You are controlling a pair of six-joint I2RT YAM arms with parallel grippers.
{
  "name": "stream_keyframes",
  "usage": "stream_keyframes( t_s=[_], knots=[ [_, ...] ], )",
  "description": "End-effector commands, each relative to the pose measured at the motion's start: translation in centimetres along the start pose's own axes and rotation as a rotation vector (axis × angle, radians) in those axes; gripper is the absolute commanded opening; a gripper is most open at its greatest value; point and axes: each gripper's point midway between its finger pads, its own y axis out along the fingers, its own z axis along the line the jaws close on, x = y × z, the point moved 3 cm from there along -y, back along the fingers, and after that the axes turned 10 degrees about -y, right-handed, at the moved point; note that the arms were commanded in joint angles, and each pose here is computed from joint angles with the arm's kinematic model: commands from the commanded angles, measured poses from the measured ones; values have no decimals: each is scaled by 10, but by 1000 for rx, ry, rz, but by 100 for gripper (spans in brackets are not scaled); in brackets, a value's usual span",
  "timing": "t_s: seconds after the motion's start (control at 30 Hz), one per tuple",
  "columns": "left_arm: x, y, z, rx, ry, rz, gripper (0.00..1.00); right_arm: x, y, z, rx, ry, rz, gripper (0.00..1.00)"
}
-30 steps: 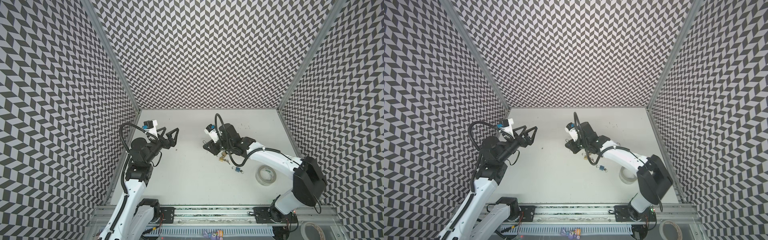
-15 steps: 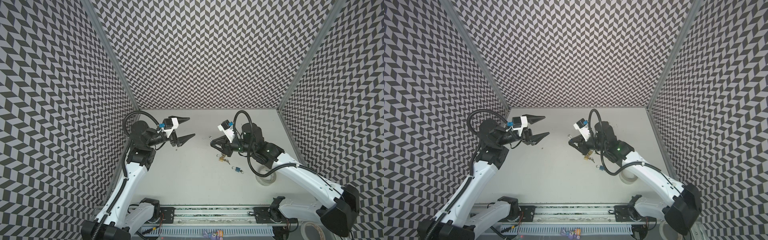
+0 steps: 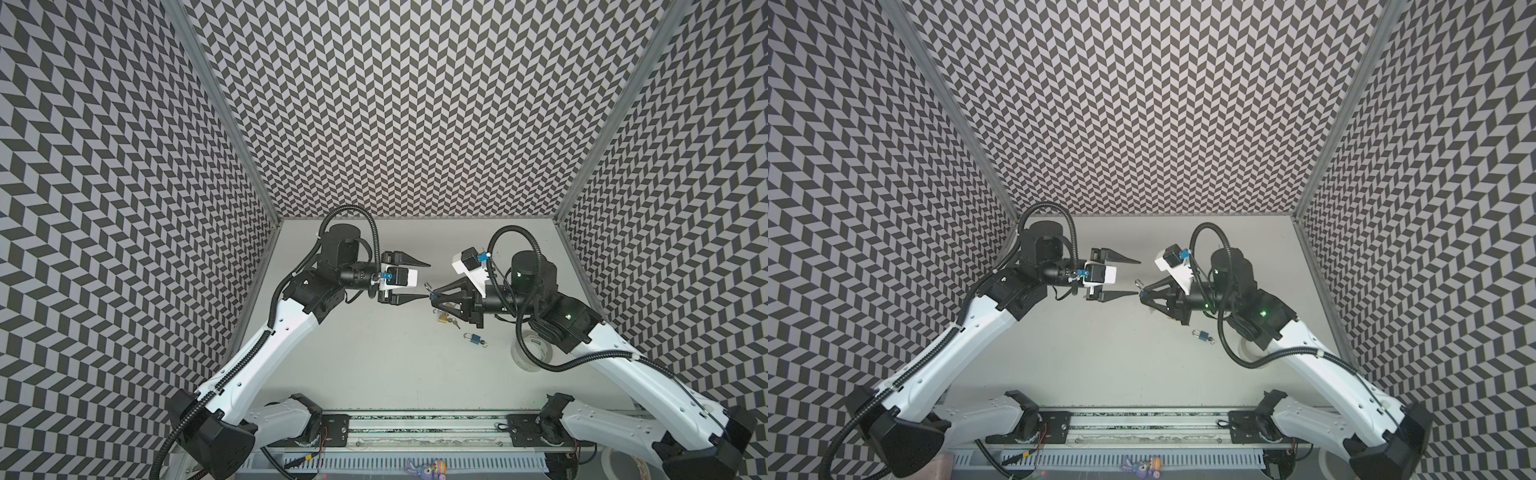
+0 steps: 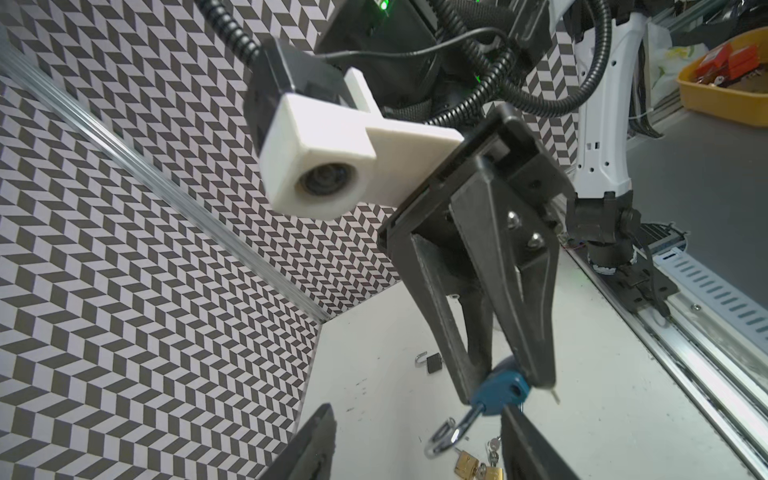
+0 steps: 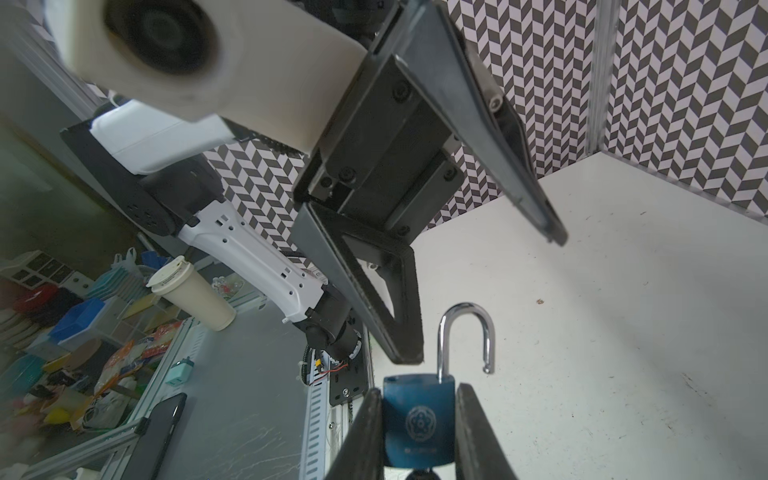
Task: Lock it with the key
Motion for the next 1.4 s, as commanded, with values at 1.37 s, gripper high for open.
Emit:
stream_keyframes(
  t_s=[1.37],
  knots=[
    [12, 3, -26, -128, 79, 3, 32, 32, -8, 18, 86, -63, -87, 2]
  ],
)
